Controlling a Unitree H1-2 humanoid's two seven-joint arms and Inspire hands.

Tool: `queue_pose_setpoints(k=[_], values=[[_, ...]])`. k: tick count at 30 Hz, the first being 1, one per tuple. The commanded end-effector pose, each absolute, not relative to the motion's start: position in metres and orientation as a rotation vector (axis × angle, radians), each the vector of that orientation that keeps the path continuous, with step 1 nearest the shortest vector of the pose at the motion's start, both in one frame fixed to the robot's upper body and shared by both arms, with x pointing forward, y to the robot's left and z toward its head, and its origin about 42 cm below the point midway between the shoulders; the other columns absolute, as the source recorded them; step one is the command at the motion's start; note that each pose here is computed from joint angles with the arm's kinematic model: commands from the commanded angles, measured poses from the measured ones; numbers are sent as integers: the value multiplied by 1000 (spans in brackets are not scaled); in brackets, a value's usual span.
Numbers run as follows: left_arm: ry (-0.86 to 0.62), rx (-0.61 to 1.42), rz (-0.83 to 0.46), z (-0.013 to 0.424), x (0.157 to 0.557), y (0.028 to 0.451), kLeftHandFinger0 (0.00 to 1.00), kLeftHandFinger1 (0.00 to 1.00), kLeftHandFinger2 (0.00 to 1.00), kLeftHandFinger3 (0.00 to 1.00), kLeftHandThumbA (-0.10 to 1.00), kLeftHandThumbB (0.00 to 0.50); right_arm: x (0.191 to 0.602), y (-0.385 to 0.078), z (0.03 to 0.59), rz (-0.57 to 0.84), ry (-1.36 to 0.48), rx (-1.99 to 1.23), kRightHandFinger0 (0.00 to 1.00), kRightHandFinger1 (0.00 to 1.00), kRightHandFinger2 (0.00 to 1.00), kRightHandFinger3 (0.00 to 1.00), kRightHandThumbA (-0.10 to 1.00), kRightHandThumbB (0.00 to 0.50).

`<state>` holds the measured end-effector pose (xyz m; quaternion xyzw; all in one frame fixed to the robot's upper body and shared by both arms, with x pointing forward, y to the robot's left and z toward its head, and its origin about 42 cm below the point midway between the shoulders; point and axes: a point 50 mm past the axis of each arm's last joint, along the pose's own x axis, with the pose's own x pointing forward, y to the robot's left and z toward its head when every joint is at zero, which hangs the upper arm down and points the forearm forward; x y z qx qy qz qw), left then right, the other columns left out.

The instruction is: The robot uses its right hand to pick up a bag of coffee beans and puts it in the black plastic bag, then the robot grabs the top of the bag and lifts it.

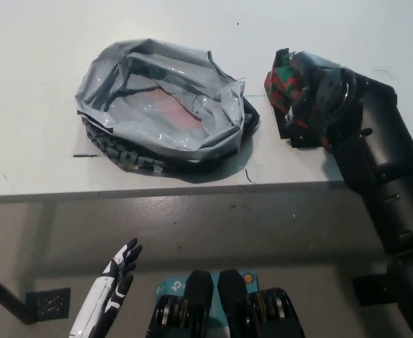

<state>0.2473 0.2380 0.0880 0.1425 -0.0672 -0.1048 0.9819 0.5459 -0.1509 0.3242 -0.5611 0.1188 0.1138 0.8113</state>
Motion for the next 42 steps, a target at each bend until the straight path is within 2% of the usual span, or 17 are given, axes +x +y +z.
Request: queue_pose_setpoints(k=[1,5,10,18,27,31,42], values=[[-192,311,-224,94,243,243,1000,1000,1000,1000,1000,253,552,-161,360,100,173,-1285,1000,1000,1000,1000,918,500],[-198,316,-225,95,244,243,1000,1000,1000,1000,1000,252,547,-159,387,26,83,-1317,1000,1000,1000,1000,868,500],[-206,321,-226,96,245,241,1000,1000,1000,1000,1000,250,542,-154,403,9,36,-1315,1000,1000,1000,1000,850,500],[-199,324,-225,96,244,241,1000,1000,1000,1000,1000,255,545,-155,380,79,113,-1294,1000,1000,1000,1000,923,500],[-205,337,-221,98,245,243,1000,1000,1000,1000,1000,245,552,-159,357,100,173,-1253,1000,1000,1000,1000,905,500],[-208,333,-220,97,246,243,1000,1000,1000,1000,1000,253,553,-161,351,127,197,-1242,1000,1000,1000,1000,932,500],[-208,329,-216,97,246,244,1000,1000,1000,1000,1000,260,558,-170,323,138,274,-1251,1000,1000,1000,1000,849,500]])
